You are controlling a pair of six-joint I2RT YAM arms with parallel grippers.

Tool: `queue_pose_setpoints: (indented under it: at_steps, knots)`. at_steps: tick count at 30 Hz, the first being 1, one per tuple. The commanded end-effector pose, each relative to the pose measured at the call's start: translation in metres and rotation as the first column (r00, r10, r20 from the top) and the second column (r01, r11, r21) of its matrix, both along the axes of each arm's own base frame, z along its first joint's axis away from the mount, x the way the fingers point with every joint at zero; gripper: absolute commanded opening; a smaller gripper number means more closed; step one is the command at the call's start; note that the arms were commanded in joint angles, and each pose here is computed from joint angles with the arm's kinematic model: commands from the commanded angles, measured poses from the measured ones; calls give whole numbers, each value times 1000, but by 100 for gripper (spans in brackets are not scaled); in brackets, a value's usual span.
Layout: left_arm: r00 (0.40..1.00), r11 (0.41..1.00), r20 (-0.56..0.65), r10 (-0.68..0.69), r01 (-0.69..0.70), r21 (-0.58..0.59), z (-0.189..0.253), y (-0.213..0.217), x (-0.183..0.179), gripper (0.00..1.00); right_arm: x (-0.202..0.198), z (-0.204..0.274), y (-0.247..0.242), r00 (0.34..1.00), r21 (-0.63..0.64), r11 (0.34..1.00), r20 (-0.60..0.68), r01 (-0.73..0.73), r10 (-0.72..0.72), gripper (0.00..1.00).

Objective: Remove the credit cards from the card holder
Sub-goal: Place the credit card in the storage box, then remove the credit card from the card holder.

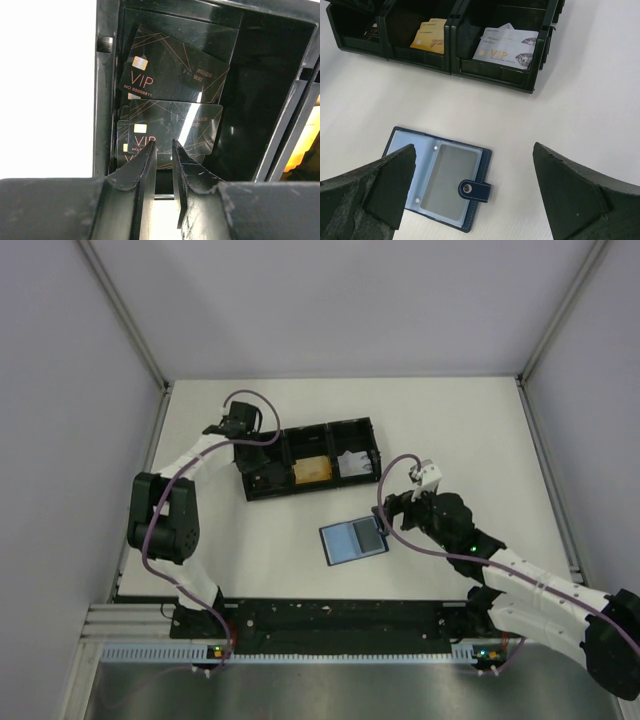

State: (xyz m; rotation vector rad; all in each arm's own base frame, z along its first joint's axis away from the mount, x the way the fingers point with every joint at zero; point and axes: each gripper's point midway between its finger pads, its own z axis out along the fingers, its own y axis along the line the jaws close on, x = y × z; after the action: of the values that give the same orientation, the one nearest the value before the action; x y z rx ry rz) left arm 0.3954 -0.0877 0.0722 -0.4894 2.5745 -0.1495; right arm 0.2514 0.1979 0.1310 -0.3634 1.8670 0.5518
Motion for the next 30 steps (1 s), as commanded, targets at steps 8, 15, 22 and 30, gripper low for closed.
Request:
queue_pose_setpoints:
  at_steps: [8, 15, 22, 30]
  knots:
    - [964, 972, 252, -82, 133, -191, 100, -35, -27, 41, 3, 17, 6, 1000, 42, 999, -25, -2, 3, 98]
    - [887, 909, 428, -172, 310, -279, 133, -76, -83, 56, -3, 27, 3, 996, 40, 999, -83, 14, -10, 98]
    - [799, 824, 532, -281, 485, -293, 133, -121, -138, 67, -26, 14, 7, 972, 37, 999, -233, -33, 41, 98]
    - [782, 761, 543, -306, 544, -354, 99, -150, -158, 62, -28, 12, 19, 943, 53, 998, -329, -35, 51, 97]
